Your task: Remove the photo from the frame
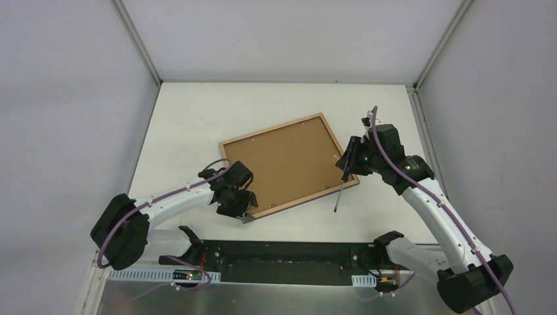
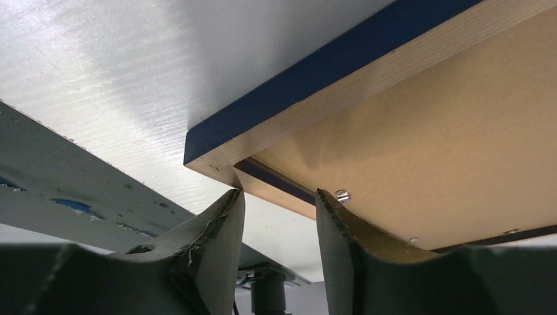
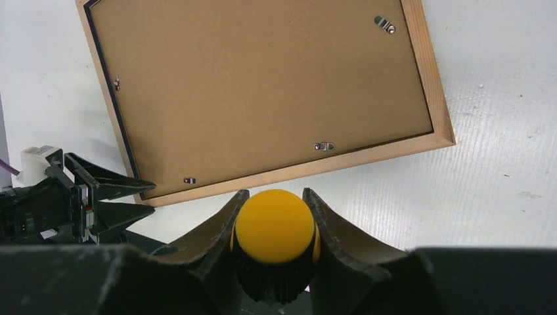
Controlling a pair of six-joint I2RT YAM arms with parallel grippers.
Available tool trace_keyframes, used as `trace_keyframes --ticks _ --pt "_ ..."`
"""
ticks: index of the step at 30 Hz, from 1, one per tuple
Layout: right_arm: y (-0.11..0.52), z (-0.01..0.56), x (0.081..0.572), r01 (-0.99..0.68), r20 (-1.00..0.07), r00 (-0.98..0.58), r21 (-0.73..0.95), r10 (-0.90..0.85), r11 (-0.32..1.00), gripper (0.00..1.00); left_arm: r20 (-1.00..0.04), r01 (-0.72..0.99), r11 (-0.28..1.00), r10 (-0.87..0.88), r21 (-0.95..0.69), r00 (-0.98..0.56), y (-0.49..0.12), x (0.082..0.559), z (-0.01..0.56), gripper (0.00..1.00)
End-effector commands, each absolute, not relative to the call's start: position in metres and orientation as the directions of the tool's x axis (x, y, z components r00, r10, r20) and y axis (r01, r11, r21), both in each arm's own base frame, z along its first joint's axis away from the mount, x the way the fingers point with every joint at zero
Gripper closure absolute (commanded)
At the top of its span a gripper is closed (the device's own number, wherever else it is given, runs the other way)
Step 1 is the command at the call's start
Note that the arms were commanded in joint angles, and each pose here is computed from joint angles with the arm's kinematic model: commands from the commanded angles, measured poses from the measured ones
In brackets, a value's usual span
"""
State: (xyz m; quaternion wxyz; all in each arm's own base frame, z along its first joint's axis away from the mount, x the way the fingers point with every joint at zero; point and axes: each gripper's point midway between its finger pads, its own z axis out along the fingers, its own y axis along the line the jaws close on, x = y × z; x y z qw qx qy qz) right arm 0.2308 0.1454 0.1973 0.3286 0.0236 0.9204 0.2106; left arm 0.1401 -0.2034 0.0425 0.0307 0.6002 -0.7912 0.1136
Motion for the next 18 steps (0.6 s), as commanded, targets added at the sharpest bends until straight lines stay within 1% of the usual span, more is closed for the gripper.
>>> trace_keyframes --ticks 1,2,5,13,15,18 --pt "0.143 0.207 0.233 -0.112 -0.635 -0.751 0.395 0.183 0.912 1.00 0.130 -0.969 0.212 -0.965 -0.130 -0.228 -0.191 0.140 0.035 0.60" --pt "0.143 0.206 0.233 -0.112 -0.633 -0.752 0.395 0.182 0.912 1.00 0.128 -0.970 0.211 -0.966 -0.122 -0.226 -0.191 0.139 0.033 0.61" --pt "0.144 0.202 0.232 -0.111 -0.623 -0.761 0.398 0.180 0.911 1.00 0.130 -0.972 0.213 -0.966 -0.098 -0.225 -0.190 0.135 0.029 0.61" --pt "0.150 0.199 0.231 -0.115 -0.600 -0.779 0.420 0.180 0.900 1.00 0.137 -0.973 0.206 -0.966 -0.100 -0.218 -0.193 0.133 0.030 0.42" --pt "0.150 0.199 0.231 -0.110 -0.600 -0.779 0.420 0.184 0.901 1.00 0.139 -0.973 0.206 -0.966 -0.104 -0.220 -0.193 0.131 0.031 0.42" --pt "0.150 0.199 0.231 -0.109 -0.599 -0.779 0.421 0.185 0.901 1.00 0.146 -0.975 0.204 -0.965 -0.093 -0.216 -0.196 0.128 0.031 0.44"
